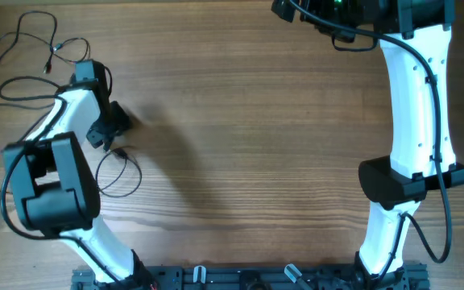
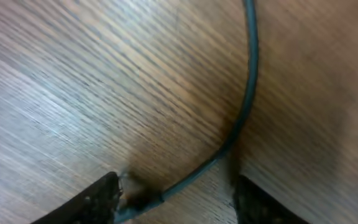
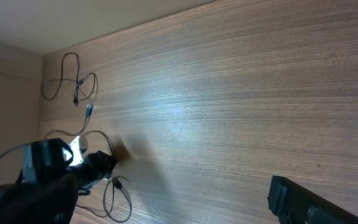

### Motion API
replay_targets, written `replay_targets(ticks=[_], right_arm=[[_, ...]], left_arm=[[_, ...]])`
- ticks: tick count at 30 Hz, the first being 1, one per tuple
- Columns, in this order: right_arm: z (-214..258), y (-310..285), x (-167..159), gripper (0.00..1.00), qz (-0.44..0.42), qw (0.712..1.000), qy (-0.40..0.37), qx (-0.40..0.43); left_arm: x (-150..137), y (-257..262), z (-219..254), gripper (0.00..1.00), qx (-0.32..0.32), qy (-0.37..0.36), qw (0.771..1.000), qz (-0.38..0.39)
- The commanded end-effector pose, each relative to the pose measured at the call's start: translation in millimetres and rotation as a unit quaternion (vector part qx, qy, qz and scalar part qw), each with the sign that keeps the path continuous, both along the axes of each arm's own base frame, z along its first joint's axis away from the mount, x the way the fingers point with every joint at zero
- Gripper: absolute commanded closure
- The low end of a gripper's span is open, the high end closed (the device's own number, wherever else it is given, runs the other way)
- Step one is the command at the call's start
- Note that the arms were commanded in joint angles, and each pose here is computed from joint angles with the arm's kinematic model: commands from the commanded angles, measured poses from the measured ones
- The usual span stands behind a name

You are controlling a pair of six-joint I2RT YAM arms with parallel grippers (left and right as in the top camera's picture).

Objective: Untangle cables

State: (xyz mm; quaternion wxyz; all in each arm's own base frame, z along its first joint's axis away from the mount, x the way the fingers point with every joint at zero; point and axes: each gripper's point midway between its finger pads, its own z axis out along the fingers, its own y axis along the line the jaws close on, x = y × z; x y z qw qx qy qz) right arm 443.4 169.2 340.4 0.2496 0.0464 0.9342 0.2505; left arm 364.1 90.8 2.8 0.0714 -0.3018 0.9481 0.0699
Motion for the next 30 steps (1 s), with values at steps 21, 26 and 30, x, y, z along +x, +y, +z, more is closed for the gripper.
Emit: replay_targets(ticks=[21, 26, 30], right_arm=[[-15, 2, 3, 0.0, 0.007, 1.0, 0.017, -0.01], [-13, 2, 5, 0.0, 0.006, 1.0, 0.01, -0.01], [-12, 3, 7, 0.0, 0.006, 1.0, 0.005, -0.008]], left_arm=[[101, 23, 62, 0.63, -0.111, -0.204, 0.973, 0.005], [23, -22, 101, 0.27, -0.2, -0.078, 0.976, 0.018], [-37, -32, 81, 0.24, -0.145, 0.062, 0.987, 0.018]])
